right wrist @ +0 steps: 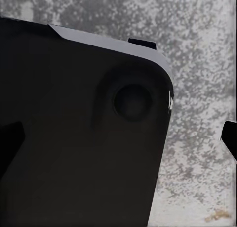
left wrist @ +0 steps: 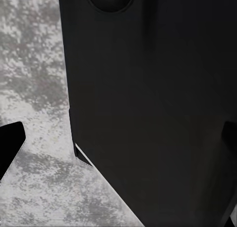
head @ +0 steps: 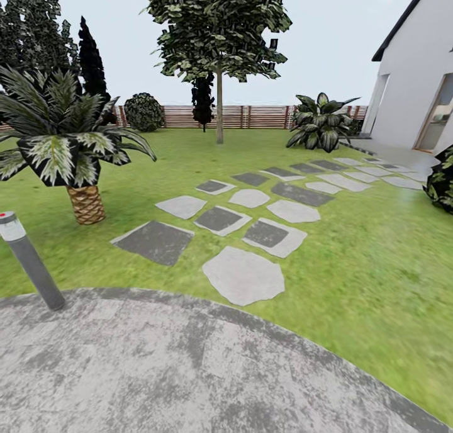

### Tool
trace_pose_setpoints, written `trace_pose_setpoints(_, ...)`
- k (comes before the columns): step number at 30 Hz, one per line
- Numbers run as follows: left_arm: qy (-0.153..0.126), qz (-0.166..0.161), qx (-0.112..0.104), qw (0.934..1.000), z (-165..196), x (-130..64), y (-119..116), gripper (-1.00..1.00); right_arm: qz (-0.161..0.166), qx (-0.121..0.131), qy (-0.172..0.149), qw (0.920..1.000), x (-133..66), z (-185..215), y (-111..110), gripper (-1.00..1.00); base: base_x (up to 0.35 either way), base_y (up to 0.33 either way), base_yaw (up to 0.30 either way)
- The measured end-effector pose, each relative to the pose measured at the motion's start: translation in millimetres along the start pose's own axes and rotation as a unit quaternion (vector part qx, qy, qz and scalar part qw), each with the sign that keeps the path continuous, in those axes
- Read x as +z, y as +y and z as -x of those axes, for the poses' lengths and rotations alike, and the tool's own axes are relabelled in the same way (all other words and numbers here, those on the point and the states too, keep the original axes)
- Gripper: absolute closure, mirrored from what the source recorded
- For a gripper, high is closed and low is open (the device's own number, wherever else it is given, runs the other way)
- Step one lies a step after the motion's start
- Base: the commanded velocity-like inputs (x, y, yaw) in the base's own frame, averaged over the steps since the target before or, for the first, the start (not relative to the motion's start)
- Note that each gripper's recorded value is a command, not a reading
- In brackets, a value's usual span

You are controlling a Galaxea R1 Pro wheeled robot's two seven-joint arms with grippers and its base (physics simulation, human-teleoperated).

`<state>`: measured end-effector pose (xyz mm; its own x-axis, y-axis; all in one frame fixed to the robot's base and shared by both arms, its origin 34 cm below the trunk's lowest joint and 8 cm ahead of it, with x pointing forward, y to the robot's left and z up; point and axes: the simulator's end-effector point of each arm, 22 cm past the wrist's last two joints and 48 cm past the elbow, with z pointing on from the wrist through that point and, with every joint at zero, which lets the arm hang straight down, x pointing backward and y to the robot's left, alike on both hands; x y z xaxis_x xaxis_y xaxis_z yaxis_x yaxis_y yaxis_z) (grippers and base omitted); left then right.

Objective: Take the three Easter eggs out of the wicker basket on the lawn in the garden, then place them on the lawn next to a single tree (choose any tree) so that all three eggs are next to the same tree and none are left in the basket.

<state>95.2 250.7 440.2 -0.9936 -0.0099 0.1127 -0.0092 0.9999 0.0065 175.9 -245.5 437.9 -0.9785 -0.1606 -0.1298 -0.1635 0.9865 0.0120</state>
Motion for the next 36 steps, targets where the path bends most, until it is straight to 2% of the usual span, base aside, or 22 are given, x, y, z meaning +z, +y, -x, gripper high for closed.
trace_pose_setpoints(36, 0.0, 0.0, 0.0, 1.0, 0.0, 0.0, 0.0, -1.0, 0.0, 0.0, 0.0, 1.0, 0.0, 0.2, -0.1, -1.0, 0.323, 0.0, 0.0)
